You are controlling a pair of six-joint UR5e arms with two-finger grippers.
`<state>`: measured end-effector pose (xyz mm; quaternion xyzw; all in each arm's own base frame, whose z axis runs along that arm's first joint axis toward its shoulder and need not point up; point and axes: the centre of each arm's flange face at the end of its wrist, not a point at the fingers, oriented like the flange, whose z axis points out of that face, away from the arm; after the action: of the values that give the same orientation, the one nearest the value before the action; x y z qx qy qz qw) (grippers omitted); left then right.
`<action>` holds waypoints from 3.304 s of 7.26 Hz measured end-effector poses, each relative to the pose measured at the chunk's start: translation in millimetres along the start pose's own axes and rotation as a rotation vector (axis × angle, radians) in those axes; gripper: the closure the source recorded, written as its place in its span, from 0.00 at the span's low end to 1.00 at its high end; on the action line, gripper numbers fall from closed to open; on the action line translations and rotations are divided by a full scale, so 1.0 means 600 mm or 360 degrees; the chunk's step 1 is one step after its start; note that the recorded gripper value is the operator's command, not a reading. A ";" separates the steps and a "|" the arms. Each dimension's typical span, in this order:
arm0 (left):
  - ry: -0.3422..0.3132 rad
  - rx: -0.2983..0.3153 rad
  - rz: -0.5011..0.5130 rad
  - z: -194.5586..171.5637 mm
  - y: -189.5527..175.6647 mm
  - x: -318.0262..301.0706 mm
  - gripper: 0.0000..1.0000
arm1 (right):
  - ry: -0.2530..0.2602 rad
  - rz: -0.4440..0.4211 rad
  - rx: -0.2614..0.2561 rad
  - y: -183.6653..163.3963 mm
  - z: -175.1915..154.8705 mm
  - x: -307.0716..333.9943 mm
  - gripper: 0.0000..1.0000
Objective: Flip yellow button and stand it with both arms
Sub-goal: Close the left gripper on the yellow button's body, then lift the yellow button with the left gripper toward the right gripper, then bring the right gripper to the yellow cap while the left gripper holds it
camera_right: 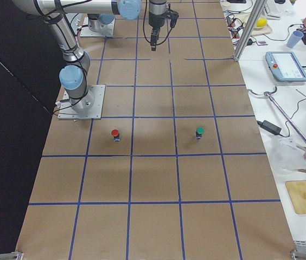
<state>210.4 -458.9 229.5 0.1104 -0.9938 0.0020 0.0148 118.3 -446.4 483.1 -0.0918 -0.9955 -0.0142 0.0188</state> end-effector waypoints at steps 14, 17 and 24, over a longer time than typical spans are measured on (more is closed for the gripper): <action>0.1257 -0.0059 0.0261 -0.284 0.001 0.478 0.98 | -0.0042 0.0098 -0.0011 0.005 -0.008 -0.003 0.00; 0.1771 -0.0071 0.0184 -0.322 0.043 0.559 0.98 | -0.0436 0.0737 -0.0182 -0.013 -0.019 -0.041 0.00; 0.2300 -0.0209 0.0021 -0.373 0.135 0.630 0.98 | -0.1391 0.1273 -0.0578 -0.069 -0.103 -0.030 0.00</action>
<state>-169.5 -460.9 464.4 0.0742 -0.7344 0.0148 0.6745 130.3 -492.1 543.2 -0.4570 -0.7813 -0.1363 -0.4028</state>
